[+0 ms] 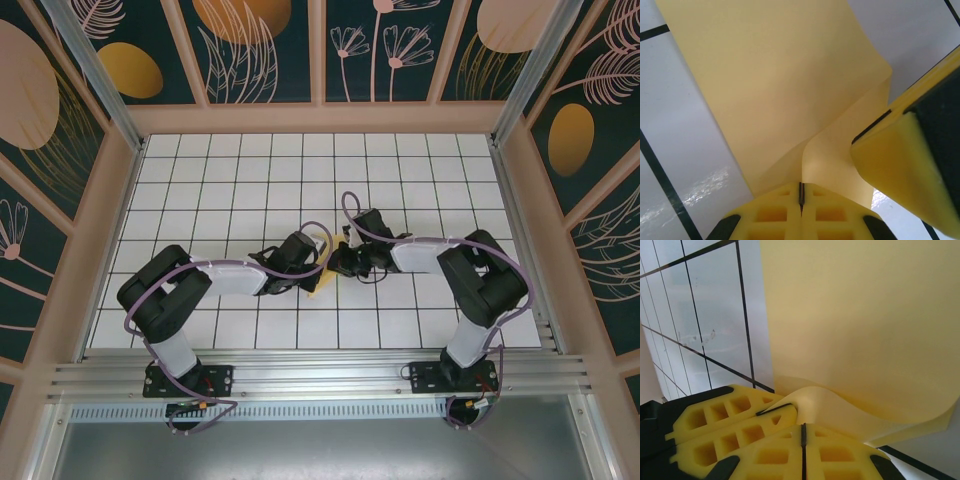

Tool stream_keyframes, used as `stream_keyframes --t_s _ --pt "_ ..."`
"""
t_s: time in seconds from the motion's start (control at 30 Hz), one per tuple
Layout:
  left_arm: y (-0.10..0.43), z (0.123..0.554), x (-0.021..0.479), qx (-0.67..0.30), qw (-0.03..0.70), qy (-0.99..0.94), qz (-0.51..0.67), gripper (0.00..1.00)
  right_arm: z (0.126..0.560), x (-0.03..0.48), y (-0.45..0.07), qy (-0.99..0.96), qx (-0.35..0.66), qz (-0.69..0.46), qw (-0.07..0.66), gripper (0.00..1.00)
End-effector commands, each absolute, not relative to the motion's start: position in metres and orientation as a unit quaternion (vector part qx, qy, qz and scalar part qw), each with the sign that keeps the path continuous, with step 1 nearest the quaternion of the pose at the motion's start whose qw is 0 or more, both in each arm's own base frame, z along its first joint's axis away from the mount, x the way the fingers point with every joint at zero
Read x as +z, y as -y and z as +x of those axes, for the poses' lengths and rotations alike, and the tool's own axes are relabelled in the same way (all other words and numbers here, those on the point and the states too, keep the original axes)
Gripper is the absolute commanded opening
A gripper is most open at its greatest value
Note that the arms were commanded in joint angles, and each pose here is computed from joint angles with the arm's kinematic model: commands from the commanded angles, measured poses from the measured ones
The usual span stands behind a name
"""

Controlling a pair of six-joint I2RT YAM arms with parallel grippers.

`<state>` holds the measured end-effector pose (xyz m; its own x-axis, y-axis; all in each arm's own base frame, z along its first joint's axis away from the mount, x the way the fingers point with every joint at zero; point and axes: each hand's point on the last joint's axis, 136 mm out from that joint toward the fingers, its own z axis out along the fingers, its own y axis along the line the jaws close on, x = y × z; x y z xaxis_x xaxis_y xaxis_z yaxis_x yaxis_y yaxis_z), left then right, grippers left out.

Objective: Fold a paper plane with a square sheet of paper (pick it up from the middle)

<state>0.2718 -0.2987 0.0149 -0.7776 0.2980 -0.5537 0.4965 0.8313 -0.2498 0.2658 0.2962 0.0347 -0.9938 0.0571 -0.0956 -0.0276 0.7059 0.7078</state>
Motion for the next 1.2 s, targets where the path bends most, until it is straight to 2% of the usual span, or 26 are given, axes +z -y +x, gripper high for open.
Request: stream_keyframes --t_s 0.0,0.37,0.73,1.03,1.17 --pt "0.288 0.267 -0.003 -0.171 0.23 -0.932 0.223 0.02 0.269 0.033 -0.301 -0.922 0.383 0.003 0.06 0.09" --pt "0.287 0.266 -0.007 -0.166 0.225 -0.934 0.224 0.02 0.265 -0.001 -0.285 -0.941 0.335 0.012 0.042 0.1" --pt "0.285 0.266 -0.006 -0.161 0.224 -0.934 0.225 0.02 0.29 0.053 -0.279 -0.917 0.384 0.023 0.102 0.1" --pt "0.285 0.267 -0.005 -0.161 0.224 -0.935 0.221 0.03 0.277 0.002 -0.266 -0.936 0.344 0.044 0.059 0.1" --pt "0.284 0.265 -0.006 -0.16 0.223 -0.936 0.221 0.03 0.283 -0.009 -0.249 -0.946 0.314 0.058 0.061 0.1"
